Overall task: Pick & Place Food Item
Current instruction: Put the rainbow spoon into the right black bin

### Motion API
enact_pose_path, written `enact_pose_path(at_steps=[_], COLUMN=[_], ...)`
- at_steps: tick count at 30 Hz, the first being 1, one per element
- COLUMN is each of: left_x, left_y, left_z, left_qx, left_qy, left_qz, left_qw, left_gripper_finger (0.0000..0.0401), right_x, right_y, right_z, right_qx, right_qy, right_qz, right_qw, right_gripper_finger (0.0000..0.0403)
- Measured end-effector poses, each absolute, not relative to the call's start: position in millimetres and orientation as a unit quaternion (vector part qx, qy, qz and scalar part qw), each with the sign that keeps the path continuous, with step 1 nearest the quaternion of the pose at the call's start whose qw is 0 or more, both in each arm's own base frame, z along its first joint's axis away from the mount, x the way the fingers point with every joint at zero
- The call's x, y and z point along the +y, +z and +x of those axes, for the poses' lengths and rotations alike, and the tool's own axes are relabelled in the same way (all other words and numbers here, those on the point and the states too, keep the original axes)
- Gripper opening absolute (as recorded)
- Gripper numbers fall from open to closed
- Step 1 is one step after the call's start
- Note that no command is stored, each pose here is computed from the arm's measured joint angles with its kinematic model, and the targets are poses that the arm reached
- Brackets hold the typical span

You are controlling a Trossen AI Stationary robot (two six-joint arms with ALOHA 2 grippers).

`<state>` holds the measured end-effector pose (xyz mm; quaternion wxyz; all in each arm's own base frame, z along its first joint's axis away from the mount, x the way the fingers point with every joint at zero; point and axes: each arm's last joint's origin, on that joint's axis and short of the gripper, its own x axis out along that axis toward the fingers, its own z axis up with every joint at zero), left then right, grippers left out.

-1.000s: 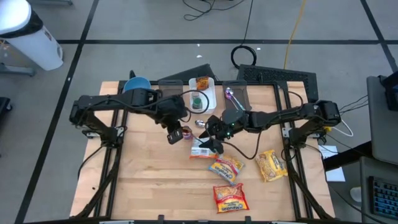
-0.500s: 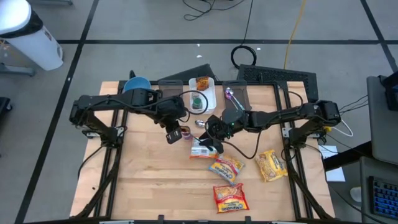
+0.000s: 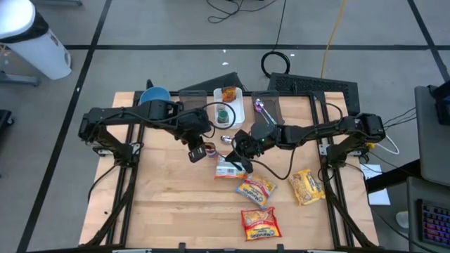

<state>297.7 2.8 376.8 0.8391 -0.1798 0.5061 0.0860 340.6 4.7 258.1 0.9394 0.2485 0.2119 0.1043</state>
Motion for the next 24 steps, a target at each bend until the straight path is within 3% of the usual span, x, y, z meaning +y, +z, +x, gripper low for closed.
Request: enact_pose_path(at_steps=[6,24], left_x=[3,16], left_y=[377,378], left_z=[298,298], left_qx=[0.506,0.503], left_qy=[0.087,0.072], left_qz=[-0.182,-0.204], left_qw=[0.839,0.837], left_gripper_finger=[0.0009,0.0102], right_x=[5,5], right_y=[258,258], right_z=[341,341], right_qx=[0.211,0.21], right_qy=[0.105,0.108], right_qz=[0.243,0.238], right_qw=[0.941,0.942], right_gripper_finger=[0.0004,0.0001])
